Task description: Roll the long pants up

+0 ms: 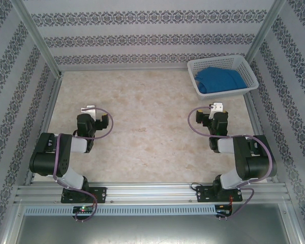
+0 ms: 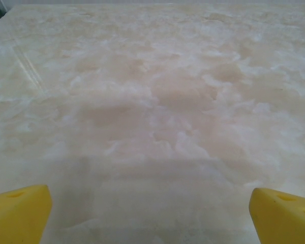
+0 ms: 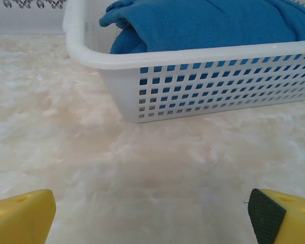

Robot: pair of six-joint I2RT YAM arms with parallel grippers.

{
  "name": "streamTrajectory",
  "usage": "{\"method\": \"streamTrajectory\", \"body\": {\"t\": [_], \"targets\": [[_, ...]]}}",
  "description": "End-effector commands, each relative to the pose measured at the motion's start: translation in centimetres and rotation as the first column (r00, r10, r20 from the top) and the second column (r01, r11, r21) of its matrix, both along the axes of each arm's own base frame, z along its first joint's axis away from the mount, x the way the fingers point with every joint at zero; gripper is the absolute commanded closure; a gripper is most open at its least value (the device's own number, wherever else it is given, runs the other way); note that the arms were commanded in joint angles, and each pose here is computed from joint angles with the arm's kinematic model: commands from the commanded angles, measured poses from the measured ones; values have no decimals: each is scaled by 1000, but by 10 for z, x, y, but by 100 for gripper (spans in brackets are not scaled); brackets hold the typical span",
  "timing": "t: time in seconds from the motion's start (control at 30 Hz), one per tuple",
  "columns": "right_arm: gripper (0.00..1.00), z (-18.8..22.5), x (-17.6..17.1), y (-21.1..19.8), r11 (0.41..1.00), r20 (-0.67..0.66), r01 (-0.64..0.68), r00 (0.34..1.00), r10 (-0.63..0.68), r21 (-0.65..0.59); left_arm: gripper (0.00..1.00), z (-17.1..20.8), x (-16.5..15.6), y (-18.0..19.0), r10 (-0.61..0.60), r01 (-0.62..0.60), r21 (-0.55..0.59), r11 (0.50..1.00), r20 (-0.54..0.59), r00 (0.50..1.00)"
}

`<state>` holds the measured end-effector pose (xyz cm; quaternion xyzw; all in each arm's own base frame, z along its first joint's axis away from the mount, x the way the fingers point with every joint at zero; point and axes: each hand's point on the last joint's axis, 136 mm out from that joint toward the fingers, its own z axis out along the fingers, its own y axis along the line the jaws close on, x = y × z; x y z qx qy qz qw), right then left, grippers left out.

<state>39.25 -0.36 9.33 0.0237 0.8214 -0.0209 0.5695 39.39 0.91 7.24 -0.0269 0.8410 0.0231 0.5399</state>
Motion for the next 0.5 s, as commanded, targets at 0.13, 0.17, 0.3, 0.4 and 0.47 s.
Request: {"method": "streamTrajectory", "body": {"t": [0.13,0.17,0.3,0.4,0.47], "targets": [[2,12,4,5,999,41,-32,999,32,10,0,9,5,-1,-29,29,7,1000,22,999],[2,12,5,5,999,42,-32,999,32,9,0,9,5,-1,-29,29,8,1000,23,999],[2,11,5,5,999,38,-32,999,32,9,0,9,5,-1,-29,29,8,1000,23,999],[2,11,5,5,999,35,-35,999,34,13,0,10,5,-1,-30,29,7,1000,25,999],[2,12,5,5,999,39,-35,999,34,12,0,9,5,-1,-29,29,7,1000,24,999]]}}
